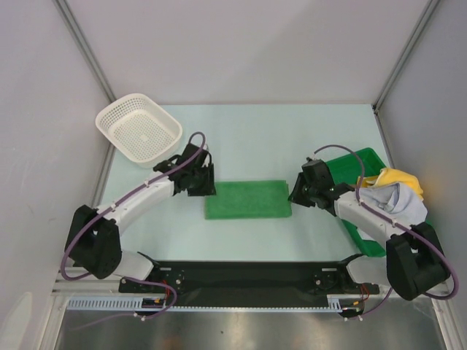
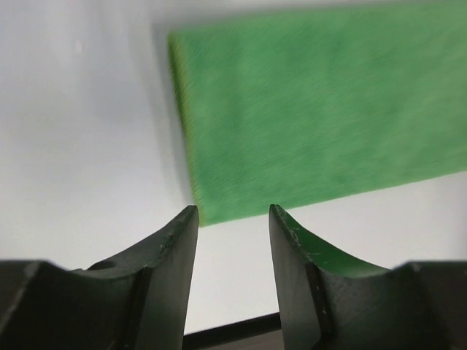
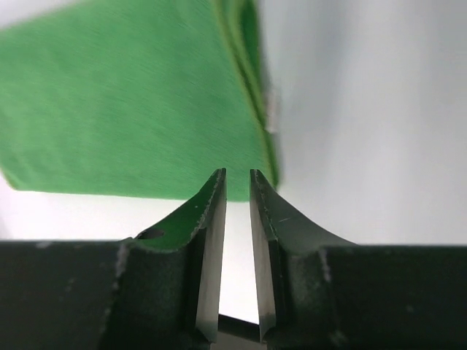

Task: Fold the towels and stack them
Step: Fold the towel, then neatly place the folded towel into the bin, then grab crumpled towel

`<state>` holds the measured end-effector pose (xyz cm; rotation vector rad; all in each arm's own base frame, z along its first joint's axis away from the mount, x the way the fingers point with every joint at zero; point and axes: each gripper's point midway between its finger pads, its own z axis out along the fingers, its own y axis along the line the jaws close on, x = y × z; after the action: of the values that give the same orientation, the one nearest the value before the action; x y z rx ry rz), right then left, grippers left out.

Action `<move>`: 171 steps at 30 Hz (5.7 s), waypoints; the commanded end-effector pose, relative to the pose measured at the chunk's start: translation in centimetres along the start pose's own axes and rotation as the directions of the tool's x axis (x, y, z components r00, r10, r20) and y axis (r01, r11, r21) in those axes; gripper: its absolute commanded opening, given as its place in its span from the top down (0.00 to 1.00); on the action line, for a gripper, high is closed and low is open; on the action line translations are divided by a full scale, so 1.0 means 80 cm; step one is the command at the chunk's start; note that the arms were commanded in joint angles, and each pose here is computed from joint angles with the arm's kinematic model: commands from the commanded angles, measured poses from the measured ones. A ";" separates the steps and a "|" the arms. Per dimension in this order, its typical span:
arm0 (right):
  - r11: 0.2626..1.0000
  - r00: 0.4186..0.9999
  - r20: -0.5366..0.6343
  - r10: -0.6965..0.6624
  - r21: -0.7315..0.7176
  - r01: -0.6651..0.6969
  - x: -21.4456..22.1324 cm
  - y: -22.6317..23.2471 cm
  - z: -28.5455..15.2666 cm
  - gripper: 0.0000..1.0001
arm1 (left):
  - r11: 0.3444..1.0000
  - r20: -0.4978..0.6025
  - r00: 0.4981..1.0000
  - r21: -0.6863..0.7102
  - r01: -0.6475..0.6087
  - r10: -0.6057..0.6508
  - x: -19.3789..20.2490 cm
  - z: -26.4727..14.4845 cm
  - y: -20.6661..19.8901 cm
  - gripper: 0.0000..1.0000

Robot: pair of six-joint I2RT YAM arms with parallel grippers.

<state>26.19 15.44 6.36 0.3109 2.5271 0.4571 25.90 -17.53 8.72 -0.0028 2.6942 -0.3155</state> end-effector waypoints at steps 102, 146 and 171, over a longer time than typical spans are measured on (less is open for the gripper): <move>0.919 0.955 0.169 -0.242 -0.274 0.282 -0.107 0.118 -0.018 0.00 | 0.560 0.261 0.817 -0.824 -0.089 0.514 -0.410 -0.067 0.332 1.00; 0.911 0.944 0.186 -0.272 -0.266 0.315 -0.122 0.149 -0.001 0.00 | 0.518 0.438 0.738 -0.844 0.141 0.513 -0.551 -0.018 0.426 0.24; 0.859 0.908 0.411 0.076 0.435 -0.269 -0.265 -0.114 -0.118 0.02 | 0.954 0.572 0.775 -0.050 -0.295 0.269 -0.268 -0.146 -0.052 0.00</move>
<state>39.00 3.74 19.01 0.5743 2.2560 -0.0111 44.36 -15.10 30.59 0.2513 1.9946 -0.1007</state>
